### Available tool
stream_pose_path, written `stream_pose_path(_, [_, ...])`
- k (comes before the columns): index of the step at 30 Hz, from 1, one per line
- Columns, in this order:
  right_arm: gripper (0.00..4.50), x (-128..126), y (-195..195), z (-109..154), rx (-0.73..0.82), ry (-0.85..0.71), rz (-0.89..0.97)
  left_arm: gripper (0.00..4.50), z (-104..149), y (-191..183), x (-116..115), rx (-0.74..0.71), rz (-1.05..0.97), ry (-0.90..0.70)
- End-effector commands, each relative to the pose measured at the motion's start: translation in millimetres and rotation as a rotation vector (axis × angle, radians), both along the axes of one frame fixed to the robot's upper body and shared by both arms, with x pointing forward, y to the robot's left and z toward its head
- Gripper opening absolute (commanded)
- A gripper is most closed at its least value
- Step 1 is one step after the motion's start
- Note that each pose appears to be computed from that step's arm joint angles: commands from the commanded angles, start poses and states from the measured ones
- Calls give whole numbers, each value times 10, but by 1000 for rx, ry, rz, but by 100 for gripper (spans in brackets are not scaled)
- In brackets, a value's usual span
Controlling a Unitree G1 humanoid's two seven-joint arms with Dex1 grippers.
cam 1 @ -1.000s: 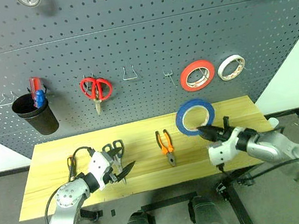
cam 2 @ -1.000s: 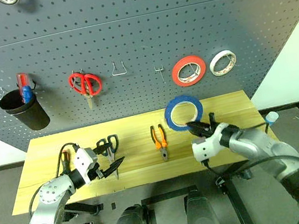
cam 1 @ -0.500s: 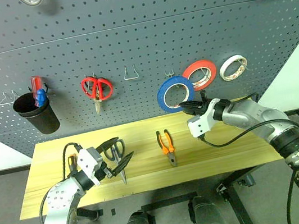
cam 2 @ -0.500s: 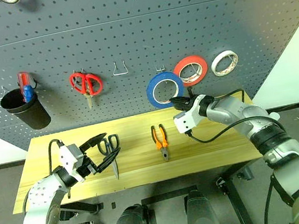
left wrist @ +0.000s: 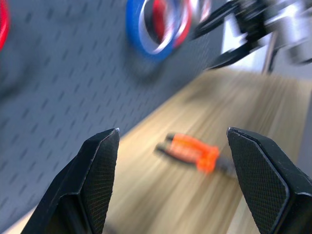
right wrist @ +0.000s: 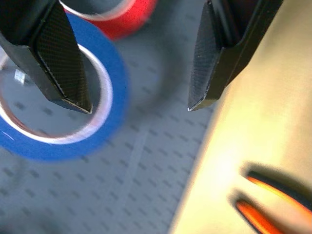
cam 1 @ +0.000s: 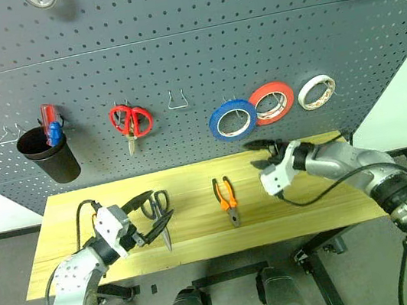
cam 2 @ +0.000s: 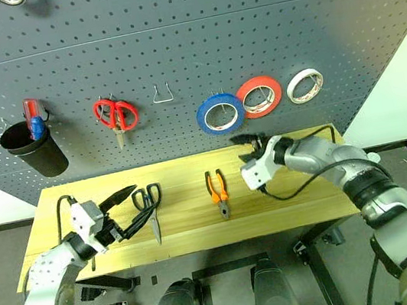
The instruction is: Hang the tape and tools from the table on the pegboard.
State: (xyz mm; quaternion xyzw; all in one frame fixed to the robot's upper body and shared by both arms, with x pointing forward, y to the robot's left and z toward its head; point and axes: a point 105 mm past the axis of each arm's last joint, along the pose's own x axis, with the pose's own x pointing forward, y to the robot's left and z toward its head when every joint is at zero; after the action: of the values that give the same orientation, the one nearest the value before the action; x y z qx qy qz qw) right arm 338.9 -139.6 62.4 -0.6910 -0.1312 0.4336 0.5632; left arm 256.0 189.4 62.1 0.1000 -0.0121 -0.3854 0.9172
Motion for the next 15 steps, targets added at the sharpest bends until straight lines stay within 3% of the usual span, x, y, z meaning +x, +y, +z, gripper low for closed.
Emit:
stream_pose_path(1, [330,-207,224,-74,115,128,27,368,-17,231,37,55,72,5])
stream_pose_path(3, [330,-244,307,-118,183,201,-10,368,-12,309,68,34,112,22])
stream_pose_path(6, [388,-268,502,-246,360,441,-161,368,49,365,82,-15,136,55])
stream_pose_path(8, [447,-266,608,-324,431,565,-254,368,-19,363,36,32,113,102])
stream_pose_path(15, [447,-7,780,-519,649,853,-761,368,-157,506,-115,199,41,213])
